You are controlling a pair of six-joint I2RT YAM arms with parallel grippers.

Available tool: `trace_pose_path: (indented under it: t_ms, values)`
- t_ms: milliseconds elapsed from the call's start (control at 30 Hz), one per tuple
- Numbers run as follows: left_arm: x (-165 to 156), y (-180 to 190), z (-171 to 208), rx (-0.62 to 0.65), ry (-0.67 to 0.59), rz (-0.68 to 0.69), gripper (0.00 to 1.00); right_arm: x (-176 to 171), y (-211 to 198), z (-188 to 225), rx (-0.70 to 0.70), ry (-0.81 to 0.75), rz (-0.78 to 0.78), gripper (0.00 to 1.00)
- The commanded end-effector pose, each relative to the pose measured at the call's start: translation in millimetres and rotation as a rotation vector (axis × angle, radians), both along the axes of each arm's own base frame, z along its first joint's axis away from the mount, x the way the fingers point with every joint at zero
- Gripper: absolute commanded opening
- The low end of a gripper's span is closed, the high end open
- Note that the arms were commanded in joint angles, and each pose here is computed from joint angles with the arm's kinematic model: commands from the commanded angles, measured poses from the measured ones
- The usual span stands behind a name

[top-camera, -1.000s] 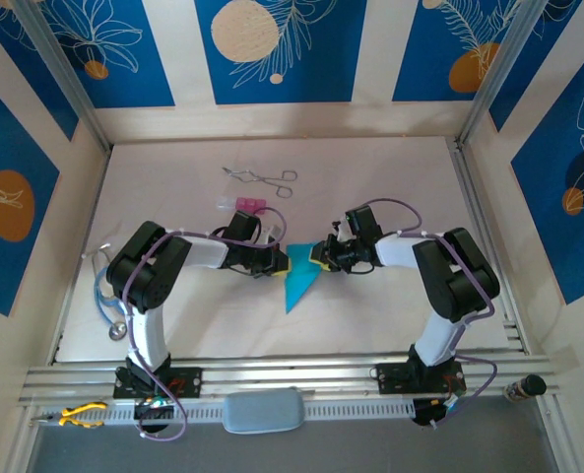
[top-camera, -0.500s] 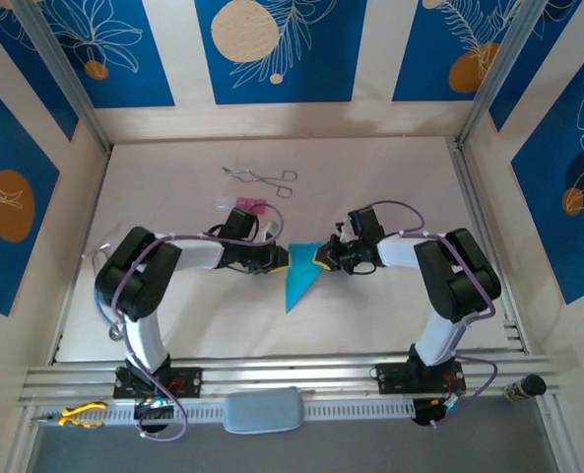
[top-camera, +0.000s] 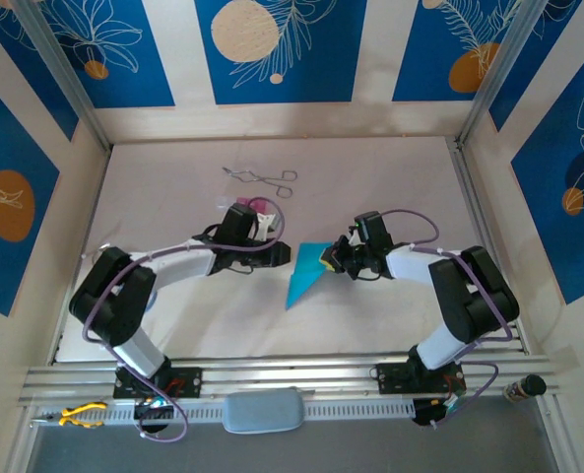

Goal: Fold a paper plane with a square sheet of paper (pick it up from the middle)
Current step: Fold the wing for the fifth time at the center of the table.

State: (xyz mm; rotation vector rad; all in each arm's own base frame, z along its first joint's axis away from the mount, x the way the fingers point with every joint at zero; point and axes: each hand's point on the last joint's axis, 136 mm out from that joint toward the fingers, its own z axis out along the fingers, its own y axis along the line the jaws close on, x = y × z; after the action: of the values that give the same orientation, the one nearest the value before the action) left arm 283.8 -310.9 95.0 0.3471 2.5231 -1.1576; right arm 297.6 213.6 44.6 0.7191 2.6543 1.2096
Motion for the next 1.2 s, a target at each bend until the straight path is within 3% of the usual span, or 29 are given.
trace_pose_path:
  t_ms: [0,200,600,900,1167]
  values:
    - [-9.4,2.1,-1.5,0.083,-0.095,-0.025,0.26,-4.5,-2.7,-1.3,-0.001,0.022,-0.047,0.01]
    - [-24.2,2.5,5.7,0.208,-0.275,-0.056,0.28,-5.8,-2.9,-2.9,0.007,0.041,-0.078,0.01]
    - [-55.2,-9.2,19.9,0.174,-0.565,-0.188,0.33,-6.2,3.7,0.1,-0.006,0.032,-0.06,0.01]
    - [-77.2,-20.2,10.9,0.238,-0.665,-0.29,0.44,-5.7,4.8,-0.5,0.0,0.047,-0.085,0.01]
    - [-90.8,-28.4,-5.5,0.297,-0.672,-0.378,0.53,-7.0,6.1,1.6,0.0,0.045,-0.083,0.01]
